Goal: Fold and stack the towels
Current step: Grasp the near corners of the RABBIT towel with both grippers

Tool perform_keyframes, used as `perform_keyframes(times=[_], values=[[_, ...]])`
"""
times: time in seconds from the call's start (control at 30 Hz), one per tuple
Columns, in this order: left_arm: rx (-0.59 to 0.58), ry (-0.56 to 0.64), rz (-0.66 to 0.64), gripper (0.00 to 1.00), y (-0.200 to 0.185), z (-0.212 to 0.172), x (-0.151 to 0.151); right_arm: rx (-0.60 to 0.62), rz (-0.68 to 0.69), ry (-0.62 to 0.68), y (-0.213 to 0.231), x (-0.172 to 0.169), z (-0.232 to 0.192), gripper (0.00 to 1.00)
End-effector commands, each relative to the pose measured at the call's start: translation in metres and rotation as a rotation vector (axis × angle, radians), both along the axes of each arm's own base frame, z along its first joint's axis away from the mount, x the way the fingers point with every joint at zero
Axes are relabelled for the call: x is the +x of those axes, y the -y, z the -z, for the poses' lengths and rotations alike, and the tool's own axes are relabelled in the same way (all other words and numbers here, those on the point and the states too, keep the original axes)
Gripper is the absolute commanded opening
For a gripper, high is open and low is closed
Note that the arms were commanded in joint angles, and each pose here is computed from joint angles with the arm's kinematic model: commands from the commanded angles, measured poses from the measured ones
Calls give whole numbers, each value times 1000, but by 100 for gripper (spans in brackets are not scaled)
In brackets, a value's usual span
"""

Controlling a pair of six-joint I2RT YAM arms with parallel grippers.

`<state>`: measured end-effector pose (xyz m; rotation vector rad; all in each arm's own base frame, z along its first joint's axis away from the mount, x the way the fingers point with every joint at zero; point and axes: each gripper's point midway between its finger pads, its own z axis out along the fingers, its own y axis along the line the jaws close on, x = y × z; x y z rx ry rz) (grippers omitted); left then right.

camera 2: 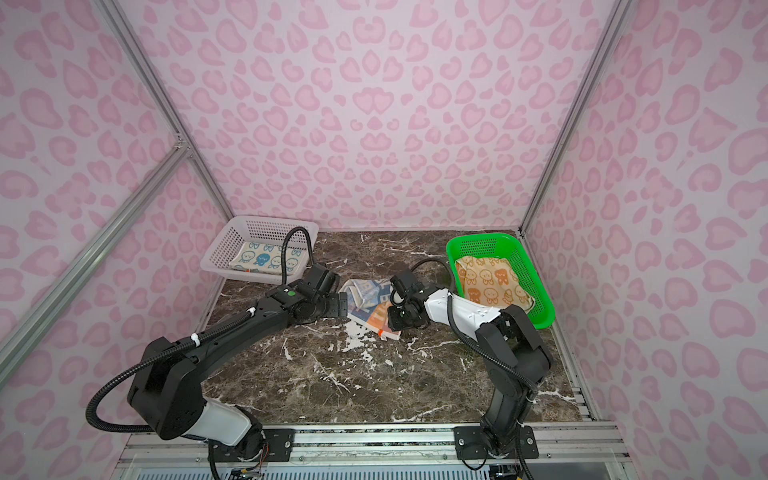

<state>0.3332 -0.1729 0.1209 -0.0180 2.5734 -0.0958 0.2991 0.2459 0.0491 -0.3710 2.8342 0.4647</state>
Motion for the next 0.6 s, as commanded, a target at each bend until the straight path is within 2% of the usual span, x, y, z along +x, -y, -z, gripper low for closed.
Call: perform_keyframes(times=[0.0, 0.13, 0.27, 0.33, 0.47, 0.57], values=[[-22, -23, -5, 97, 4, 11, -1, -31, 20, -11, 8, -5, 13, 42], [-35, -60, 3, 97, 11, 21, -1, -48, 11, -33, 7, -4, 28, 35], [-63, -66, 4, 97, 15, 21, -1, -91, 34, -30, 17, 11, 36, 19], [-69, -68, 8, 97, 17, 21, -1, -103, 71, -36, 30, 25, 38, 15], [-74, -82, 16, 97, 19, 24, -3, -118, 129, -23, 59, 51, 29, 14], [-78, -84, 18, 97, 21, 25, -3, -99, 153, -7, 73, 58, 16, 19]])
